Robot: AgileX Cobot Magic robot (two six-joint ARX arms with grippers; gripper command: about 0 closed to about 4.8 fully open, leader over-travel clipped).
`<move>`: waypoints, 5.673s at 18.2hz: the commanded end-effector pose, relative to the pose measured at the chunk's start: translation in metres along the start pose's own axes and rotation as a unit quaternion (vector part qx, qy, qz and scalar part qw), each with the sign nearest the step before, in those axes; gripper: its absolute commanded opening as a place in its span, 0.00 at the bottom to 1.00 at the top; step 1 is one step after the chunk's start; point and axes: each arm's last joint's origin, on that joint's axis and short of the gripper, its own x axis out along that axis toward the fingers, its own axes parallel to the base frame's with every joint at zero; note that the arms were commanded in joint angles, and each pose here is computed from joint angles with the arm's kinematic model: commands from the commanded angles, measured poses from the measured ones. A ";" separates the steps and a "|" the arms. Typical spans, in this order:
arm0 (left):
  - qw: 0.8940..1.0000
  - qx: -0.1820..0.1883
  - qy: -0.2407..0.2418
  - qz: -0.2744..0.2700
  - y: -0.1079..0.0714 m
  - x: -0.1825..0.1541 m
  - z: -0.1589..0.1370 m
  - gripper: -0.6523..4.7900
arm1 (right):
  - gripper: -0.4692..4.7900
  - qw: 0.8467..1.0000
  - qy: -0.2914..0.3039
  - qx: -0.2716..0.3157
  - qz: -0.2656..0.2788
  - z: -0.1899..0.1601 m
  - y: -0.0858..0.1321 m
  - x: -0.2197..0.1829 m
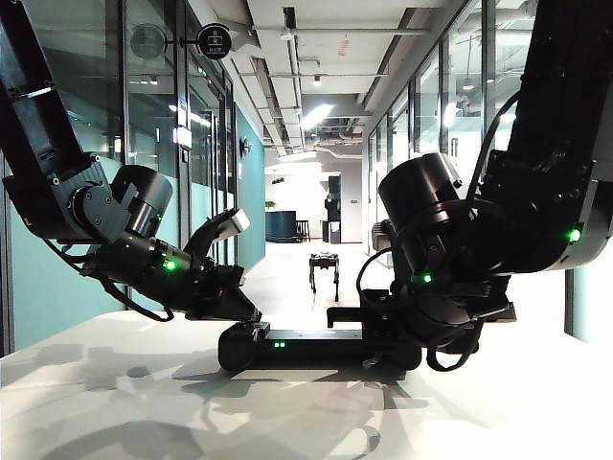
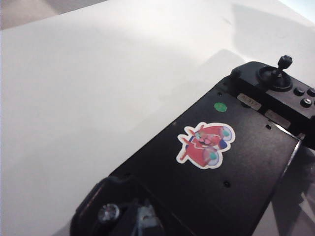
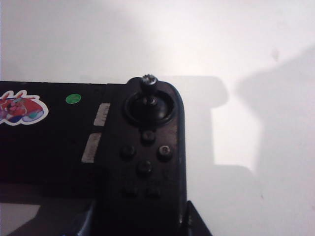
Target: Push the left joystick on the remote control sitting on the white table forward to make the robot dog walk in a straight line until it approaches the door.
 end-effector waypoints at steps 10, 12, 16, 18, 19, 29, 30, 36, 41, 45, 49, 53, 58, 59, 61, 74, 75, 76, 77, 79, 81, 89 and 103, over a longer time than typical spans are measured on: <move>1.000 -0.005 0.003 -0.025 -0.001 -0.001 0.001 0.11 | 0.36 1.000 -0.009 0.000 0.000 0.003 0.001 0.000; 0.999 -0.012 0.014 -0.038 -0.003 -0.006 0.004 0.11 | 0.36 1.000 -0.009 0.000 0.000 0.003 0.001 0.000; 0.998 0.005 0.051 -0.047 -0.015 -0.028 0.025 0.11 | 0.36 1.000 -0.009 0.000 0.000 0.003 0.001 0.000; 0.997 0.006 0.066 -0.050 -0.021 -0.039 0.035 0.11 | 0.36 1.000 -0.009 0.000 0.000 0.003 0.001 0.000; 0.997 0.004 0.069 -0.046 -0.023 -0.044 0.039 0.11 | 0.36 1.000 -0.008 0.000 0.000 0.003 0.001 0.000; 0.999 0.032 0.040 0.019 -0.050 -0.102 0.099 0.11 | 0.68 1.000 -0.005 -0.012 0.012 0.003 0.002 -0.001; 0.999 0.032 0.040 0.019 -0.052 -0.106 0.102 0.11 | 0.68 1.000 -0.005 -0.012 0.013 0.003 0.003 -0.001; 0.998 0.026 0.049 0.017 -0.058 -0.116 0.106 0.11 | 0.68 0.999 0.010 -0.039 0.015 0.010 0.010 -0.014; 0.998 0.022 0.039 0.043 -0.063 -0.127 0.115 0.11 | 0.67 0.999 0.008 -0.041 0.005 0.013 0.007 -0.026; 0.996 0.011 0.024 0.082 -0.070 -0.145 0.128 0.11 | 0.41 0.999 0.011 -0.043 0.005 0.011 -0.002 -0.039; 0.991 0.000 -0.002 0.134 -0.086 -0.177 0.145 0.11 | 0.10 0.999 -0.001 -0.039 0.010 0.019 -0.006 -0.052; 0.982 0.000 -0.020 0.188 -0.108 -0.217 0.157 0.11 | 0.09 0.999 -0.006 -0.048 0.013 0.020 -0.013 -0.065; 0.963 -0.015 -0.063 0.262 -0.142 -0.269 0.137 0.11 | 0.09 0.998 -0.009 -0.054 0.017 0.029 -0.019 -0.083; 0.957 -0.020 -0.073 0.280 -0.149 -0.279 0.127 0.11 | 0.09 0.998 -0.015 -0.058 0.021 0.031 -0.019 -0.087; 0.949 -0.024 -0.085 0.302 -0.159 -0.293 0.110 0.11 | 0.09 0.998 -0.022 -0.056 0.025 0.034 -0.019 -0.093; 0.901 -0.036 -0.202 0.382 -0.200 -0.325 -0.042 0.11 | 0.09 0.993 -0.052 -0.081 0.063 0.050 -0.014 -0.131; 0.902 -0.035 -0.205 0.380 -0.200 -0.323 -0.047 0.11 | 0.09 0.993 -0.053 -0.081 0.065 0.050 -0.013 -0.132; 0.901 -0.034 -0.211 0.379 -0.199 -0.320 -0.056 0.11 | 0.09 0.993 -0.055 -0.081 0.068 0.051 -0.012 -0.134; 0.903 -0.040 -0.214 0.370 -0.197 -0.315 -0.059 0.11 | 0.09 0.993 -0.055 -0.082 0.071 0.050 -0.010 -0.135; 0.913 -0.041 -0.198 0.355 -0.192 -0.304 -0.071 0.11 | 0.09 0.992 -0.052 -0.087 0.076 0.049 -0.008 -0.138; 0.913 -0.042 -0.194 0.356 -0.187 -0.294 -0.080 0.11 | 0.09 0.991 -0.050 -0.091 0.081 0.049 -0.007 -0.141; 0.926 -0.045 -0.167 0.334 -0.180 -0.275 -0.103 0.11 | 0.09 0.989 -0.060 -0.102 0.088 0.056 -0.007 -0.150; 0.926 -0.045 -0.167 0.334 -0.180 -0.275 -0.103 0.11 | 0.09 0.986 -0.080 -0.087 0.121 0.028 -0.057 -0.203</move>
